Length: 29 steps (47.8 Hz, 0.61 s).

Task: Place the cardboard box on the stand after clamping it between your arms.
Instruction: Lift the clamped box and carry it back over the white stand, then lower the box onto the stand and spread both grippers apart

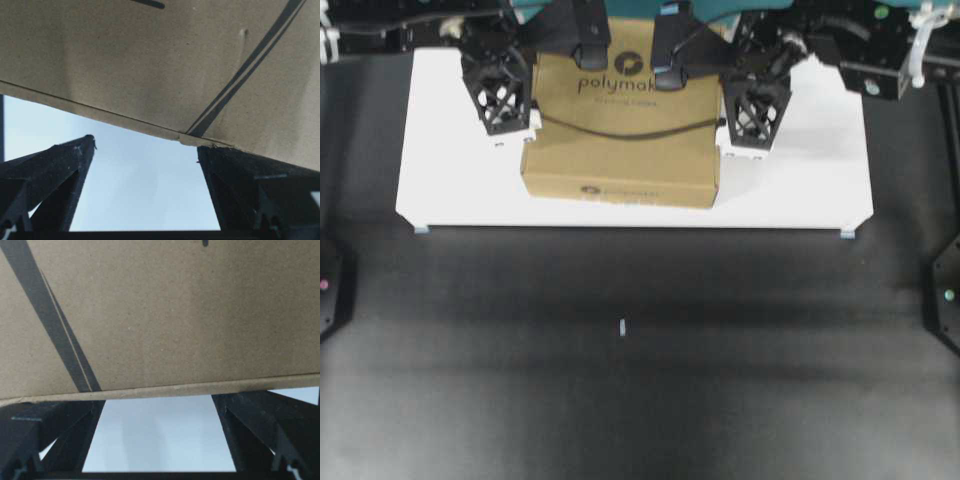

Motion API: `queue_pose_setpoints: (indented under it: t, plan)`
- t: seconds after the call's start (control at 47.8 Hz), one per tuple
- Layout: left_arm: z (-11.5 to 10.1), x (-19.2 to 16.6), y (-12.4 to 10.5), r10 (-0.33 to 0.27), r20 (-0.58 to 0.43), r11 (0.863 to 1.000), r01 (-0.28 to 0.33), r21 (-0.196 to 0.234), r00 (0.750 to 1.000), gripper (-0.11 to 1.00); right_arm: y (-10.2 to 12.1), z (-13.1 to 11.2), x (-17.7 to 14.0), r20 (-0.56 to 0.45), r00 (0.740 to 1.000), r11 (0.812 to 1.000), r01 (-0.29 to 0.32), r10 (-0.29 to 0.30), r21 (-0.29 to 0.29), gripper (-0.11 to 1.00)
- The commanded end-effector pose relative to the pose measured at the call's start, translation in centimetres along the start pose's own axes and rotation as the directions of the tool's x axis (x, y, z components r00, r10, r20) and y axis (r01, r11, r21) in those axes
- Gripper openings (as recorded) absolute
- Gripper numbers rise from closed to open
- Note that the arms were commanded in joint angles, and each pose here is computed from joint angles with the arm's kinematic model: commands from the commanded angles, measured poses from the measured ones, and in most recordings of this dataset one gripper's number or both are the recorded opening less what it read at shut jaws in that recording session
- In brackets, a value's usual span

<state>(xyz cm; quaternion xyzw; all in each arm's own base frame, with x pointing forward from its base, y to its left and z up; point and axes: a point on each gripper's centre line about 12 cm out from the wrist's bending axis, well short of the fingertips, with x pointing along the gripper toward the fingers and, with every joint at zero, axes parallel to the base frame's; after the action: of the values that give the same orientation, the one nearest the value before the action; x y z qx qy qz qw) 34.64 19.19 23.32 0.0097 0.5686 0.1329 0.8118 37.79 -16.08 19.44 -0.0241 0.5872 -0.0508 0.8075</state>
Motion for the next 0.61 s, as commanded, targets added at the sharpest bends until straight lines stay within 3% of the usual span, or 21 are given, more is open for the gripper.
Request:
queue_pose_setpoints:
  t: [0.0,0.251,0.585]
  plan:
    - [2.7,-1.0,-0.9,0.009,0.139,1.000,-0.009,-0.001,0.990,0.82,1.0,1.9,0.5,0.100,0.995,1.000,-0.009,0.006,0.029,0.80]
    - [0.2,-1.5,-1.6,-0.003,0.101,1.000,0.004,-0.012,0.995,0.82,1.0,-0.2,0.2,0.070,0.997,0.999,-0.017,0.013,0.050,0.79]
    - [-2.5,-3.3,-2.2,0.011,0.143,1.000,-0.011,-0.001,0.990,0.82,1.0,-2.4,-1.6,0.139,0.990,0.997,0.016,-0.027,0.081,0.79]
